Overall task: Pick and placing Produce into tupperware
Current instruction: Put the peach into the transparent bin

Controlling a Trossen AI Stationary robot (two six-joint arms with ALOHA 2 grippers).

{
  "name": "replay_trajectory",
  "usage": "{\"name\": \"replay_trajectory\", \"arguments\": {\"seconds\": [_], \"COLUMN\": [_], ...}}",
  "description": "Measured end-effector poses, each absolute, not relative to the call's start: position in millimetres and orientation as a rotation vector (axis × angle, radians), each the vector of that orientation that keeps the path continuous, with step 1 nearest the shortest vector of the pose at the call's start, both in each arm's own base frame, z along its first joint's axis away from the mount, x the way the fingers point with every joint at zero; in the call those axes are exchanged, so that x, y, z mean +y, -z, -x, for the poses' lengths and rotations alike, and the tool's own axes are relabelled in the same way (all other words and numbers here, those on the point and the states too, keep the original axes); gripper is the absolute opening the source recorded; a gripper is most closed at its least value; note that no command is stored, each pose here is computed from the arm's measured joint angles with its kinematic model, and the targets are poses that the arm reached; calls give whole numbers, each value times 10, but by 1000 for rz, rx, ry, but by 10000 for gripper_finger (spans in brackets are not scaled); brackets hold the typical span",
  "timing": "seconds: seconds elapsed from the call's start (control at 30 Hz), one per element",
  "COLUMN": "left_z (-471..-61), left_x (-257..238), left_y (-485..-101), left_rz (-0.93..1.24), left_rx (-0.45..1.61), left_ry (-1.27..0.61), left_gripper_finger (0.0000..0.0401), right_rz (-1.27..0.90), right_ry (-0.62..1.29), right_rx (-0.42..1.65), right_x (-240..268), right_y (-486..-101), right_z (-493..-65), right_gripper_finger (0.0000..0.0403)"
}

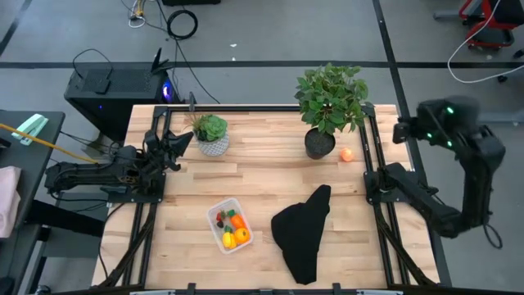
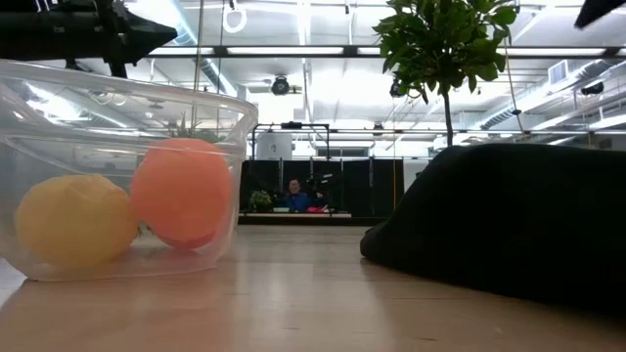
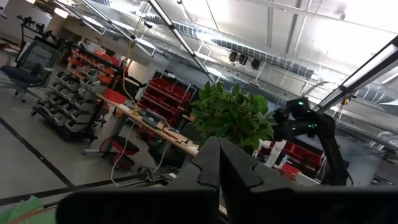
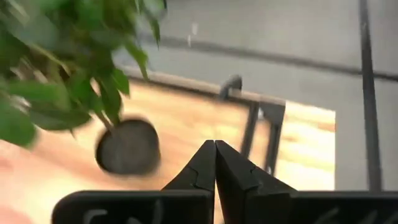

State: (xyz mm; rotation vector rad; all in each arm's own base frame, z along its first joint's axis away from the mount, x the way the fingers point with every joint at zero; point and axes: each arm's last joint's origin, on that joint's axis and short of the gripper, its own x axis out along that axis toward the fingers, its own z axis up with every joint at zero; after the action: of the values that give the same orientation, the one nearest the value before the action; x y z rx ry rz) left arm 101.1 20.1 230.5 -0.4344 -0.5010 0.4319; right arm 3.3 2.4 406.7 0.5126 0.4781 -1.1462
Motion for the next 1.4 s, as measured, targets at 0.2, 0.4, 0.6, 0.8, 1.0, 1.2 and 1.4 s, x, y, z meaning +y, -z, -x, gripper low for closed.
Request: {"name": "replay_trajectory", "arguments": {"seconds": [0.2, 0.4, 0.6, 0.8, 1.0, 1.2, 1.4], "left_z": [-1012, -1013, -1021, -1026, -1026, -1026, -1026], "left_x": [201, 201, 202, 202, 202, 202, 202], "left_y": [-2304, -2302, -2280, -2269, -2267, -2267, -2267], "left_rz": [434, 434, 430, 428, 434, 437, 437], "left_rx": [-499, -497, -474, -462, -461, -462, -462], "left_ry": [-432, -432, -437, -439, -438, -437, -438], "left_gripper_finger": [14, 8, 14, 16, 6, 20, 5], "right_rz": [-555, -516, -601, -809, -839, -832, -837], "right_ry": [991, 911, 1068, 945, 888, 892, 953], "right_rx": [753, 832, 926, 948, 1010, 973, 944], "right_x": [-363, -516, -680, -835, -790, -689, -603], "right_y": [-4000, -3982, -3746, -3234, -2958, -2893, -2843], "right_z": [-156, -205, -204, -287, -280, -256, -223], "right_gripper_finger": [34, 83, 141, 161, 160, 163, 164]}}
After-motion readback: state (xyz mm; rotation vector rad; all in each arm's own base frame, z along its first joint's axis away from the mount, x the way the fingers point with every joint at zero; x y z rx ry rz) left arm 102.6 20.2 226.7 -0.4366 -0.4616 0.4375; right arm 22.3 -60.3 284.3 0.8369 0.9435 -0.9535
